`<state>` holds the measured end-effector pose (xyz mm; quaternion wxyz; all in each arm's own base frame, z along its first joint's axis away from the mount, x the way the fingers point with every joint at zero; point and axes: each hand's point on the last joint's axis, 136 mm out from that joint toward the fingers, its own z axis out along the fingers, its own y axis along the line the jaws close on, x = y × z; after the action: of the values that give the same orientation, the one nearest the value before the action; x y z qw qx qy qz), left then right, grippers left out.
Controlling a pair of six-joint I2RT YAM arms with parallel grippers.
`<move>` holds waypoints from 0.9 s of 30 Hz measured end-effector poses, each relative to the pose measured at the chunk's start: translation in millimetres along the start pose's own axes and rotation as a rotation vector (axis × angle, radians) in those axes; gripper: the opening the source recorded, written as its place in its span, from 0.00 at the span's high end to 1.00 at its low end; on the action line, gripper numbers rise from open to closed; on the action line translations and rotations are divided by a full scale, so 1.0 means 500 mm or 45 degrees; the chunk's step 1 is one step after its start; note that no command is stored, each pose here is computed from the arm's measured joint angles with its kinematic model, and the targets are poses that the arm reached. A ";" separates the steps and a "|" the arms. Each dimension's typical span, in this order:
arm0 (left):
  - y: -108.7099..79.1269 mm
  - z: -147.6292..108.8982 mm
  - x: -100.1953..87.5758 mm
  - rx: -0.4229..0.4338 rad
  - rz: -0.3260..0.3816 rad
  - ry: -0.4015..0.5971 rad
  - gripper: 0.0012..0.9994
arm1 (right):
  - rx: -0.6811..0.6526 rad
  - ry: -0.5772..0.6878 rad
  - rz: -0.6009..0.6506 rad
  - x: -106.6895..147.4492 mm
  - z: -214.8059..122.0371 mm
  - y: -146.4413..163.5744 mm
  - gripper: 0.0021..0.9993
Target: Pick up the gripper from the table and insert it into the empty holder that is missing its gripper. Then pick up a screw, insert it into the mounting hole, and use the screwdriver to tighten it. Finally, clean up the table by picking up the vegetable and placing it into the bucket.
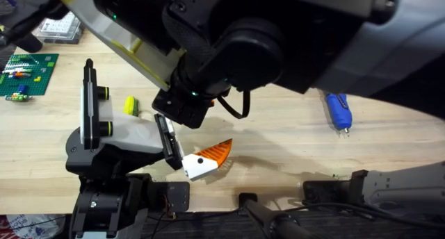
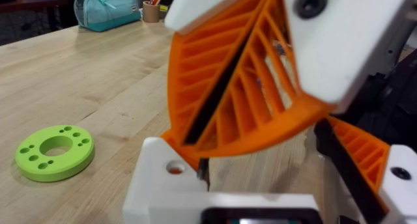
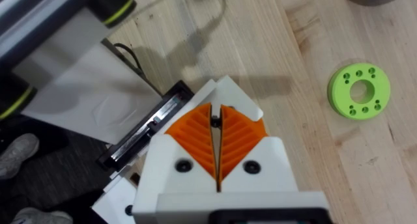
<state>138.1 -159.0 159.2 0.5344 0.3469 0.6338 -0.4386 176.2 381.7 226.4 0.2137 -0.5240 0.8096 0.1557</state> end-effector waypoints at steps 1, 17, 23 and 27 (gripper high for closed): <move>0.000 0.000 0.000 0.000 0.001 -0.001 0.01 | 0.000 0.001 0.000 0.000 0.000 0.000 0.99; 0.000 0.000 0.000 0.000 -0.005 0.000 0.01 | 0.002 -0.084 -0.003 -0.011 -0.062 0.002 0.99; 0.000 0.000 0.000 0.000 -0.005 0.000 0.01 | 0.003 -0.130 -0.002 -0.022 -0.088 0.003 0.99; 0.000 0.000 0.000 0.000 -0.005 0.000 0.01 | 0.004 -0.132 0.017 -0.022 -0.088 0.000 0.99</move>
<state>138.1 -159.0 159.1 0.5333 0.3458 0.6345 -0.4398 172.0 369.5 270.0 0.2551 -0.5096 0.8012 0.1826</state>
